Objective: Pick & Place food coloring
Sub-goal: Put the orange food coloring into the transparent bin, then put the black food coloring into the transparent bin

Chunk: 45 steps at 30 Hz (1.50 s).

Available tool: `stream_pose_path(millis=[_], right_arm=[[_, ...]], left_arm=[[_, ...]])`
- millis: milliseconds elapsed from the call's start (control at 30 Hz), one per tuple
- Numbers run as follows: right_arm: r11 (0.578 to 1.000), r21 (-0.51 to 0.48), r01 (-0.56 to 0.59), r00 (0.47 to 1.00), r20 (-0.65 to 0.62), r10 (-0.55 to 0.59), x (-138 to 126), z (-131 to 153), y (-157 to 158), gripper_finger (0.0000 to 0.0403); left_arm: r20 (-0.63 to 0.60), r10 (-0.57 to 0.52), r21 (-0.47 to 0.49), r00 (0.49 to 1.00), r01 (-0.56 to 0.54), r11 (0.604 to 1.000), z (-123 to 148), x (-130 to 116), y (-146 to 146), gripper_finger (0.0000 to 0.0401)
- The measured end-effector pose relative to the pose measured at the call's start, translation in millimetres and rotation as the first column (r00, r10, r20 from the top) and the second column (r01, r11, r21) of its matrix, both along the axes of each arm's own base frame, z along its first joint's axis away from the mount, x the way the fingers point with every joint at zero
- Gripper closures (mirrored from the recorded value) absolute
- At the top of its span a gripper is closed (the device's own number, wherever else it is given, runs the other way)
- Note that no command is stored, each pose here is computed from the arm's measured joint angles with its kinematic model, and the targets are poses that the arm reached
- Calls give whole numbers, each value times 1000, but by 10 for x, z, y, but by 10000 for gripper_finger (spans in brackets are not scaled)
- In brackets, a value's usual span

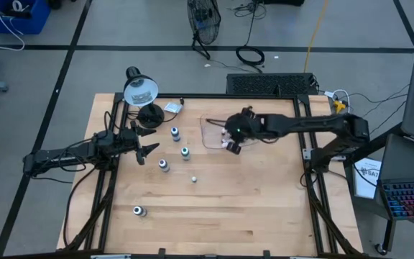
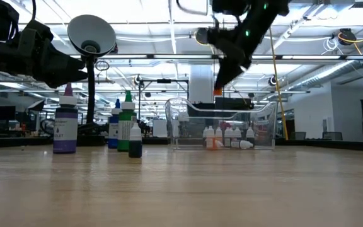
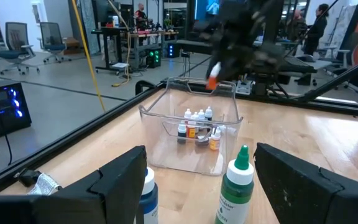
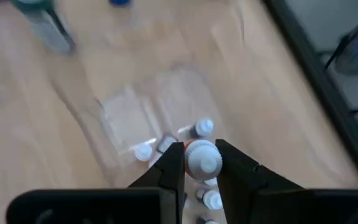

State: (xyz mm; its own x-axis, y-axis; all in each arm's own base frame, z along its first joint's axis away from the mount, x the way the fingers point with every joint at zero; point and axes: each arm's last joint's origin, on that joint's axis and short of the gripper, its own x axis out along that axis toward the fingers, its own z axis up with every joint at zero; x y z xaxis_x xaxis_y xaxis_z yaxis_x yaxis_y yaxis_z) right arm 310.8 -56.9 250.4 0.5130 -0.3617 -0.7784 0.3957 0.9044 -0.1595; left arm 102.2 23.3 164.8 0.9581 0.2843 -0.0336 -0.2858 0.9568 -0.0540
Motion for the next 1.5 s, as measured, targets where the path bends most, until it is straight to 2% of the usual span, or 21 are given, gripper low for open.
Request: stream_pose_path(millis=[200,400,600,833,1100,1367,1500], right_arm=[[996,89,23,1000,-19,-21,-121,-331,-196,347],[989,145,27,999,-24,-24,-177,-547,-291,347],[985,170,-16,999,-31,22,-53,-744,-315,347],[981,196,-2,992,-122,27,-22,-993,-328,347],[983,186,-10,992,-122,33,-18,-988,-328,346],[983,182,-17,993,-115,38,-18,-965,-321,259],[985,174,-20,995,-90,37,-29,-892,-319,233]], left_arm=[[0,-1,0,1000,1,1000,0,0,0,105],[-1,0,0,1000,0,1000,-1,0,0,105],[-1,-1,0,1000,1,1000,0,0,0,105],[-1,0,0,1000,0,1000,-1,0,0,105],[0,0,0,1000,0,1000,1,0,0,105],[0,0,0,1000,0,1000,0,0,0,105],[0,0,0,1000,0,1000,0,0,0,105]])
